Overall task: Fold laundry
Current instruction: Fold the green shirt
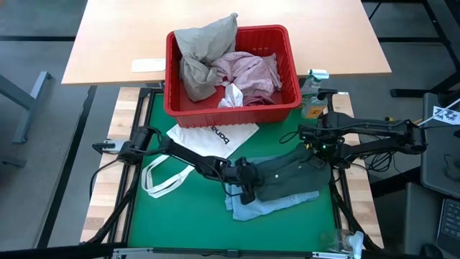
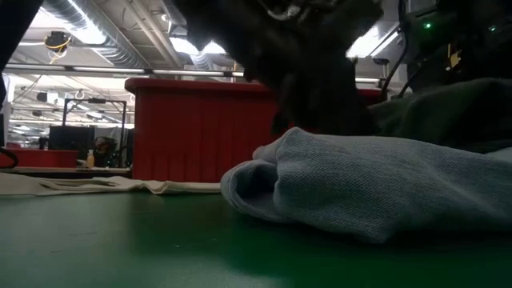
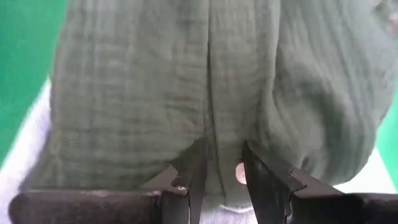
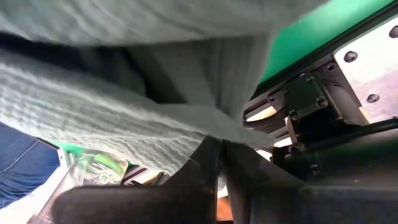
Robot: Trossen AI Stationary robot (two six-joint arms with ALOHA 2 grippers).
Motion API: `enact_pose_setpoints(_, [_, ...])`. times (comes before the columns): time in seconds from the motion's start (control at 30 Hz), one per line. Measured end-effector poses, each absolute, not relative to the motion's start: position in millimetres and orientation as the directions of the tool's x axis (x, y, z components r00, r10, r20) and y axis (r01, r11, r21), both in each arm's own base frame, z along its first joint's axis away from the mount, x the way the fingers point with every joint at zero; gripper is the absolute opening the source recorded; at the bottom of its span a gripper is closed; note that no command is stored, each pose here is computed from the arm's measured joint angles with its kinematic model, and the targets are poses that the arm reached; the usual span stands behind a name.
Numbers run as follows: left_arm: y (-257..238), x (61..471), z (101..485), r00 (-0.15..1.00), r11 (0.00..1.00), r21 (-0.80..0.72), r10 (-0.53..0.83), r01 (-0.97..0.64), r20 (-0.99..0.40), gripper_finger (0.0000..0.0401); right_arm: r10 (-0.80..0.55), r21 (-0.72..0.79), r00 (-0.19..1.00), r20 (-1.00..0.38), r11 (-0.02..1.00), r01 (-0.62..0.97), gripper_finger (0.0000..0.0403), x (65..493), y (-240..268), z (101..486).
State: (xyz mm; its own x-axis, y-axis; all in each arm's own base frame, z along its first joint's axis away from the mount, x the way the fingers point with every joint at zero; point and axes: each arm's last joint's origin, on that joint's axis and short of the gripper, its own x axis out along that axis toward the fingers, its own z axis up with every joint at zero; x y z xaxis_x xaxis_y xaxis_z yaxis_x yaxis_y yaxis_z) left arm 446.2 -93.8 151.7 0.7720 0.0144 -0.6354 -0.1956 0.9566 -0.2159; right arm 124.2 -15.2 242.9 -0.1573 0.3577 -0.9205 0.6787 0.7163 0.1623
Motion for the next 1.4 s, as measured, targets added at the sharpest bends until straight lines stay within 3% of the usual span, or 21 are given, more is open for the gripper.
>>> enact_pose_setpoints(0.43, [-93.6,442.1,170.1,0.784,0.956,-0.242,-0.019,-0.168,-0.62,0.0101,0.356,0.159,-0.162,-0.92,0.719,0.677,0.0019,123.8,-15.2,242.9])
enact_pose_setpoints(0.8, [-84.2,426.0,217.8,0.774,0.915,-0.396,-0.192,-0.081,-0.603,0.0101,0.355,0.174,-0.164,-0.92,0.747,0.642,0.0023,123.7,-15.2,242.8])
enact_pose_setpoints(1.17, [-76.4,414.5,212.9,0.676,0.878,-0.423,-0.173,-0.223,-0.716,0.0101,0.309,0.133,-0.178,-0.934,0.764,0.631,0.0139,123.2,-16.6,242.4])
enact_pose_setpoints(1.4, [-79.6,420.1,188.0,0.634,0.816,-0.464,-0.163,-0.345,-0.756,0.0131,0.317,0.14,-0.175,-0.932,0.762,0.632,0.0171,123.3,-16.3,242.5])
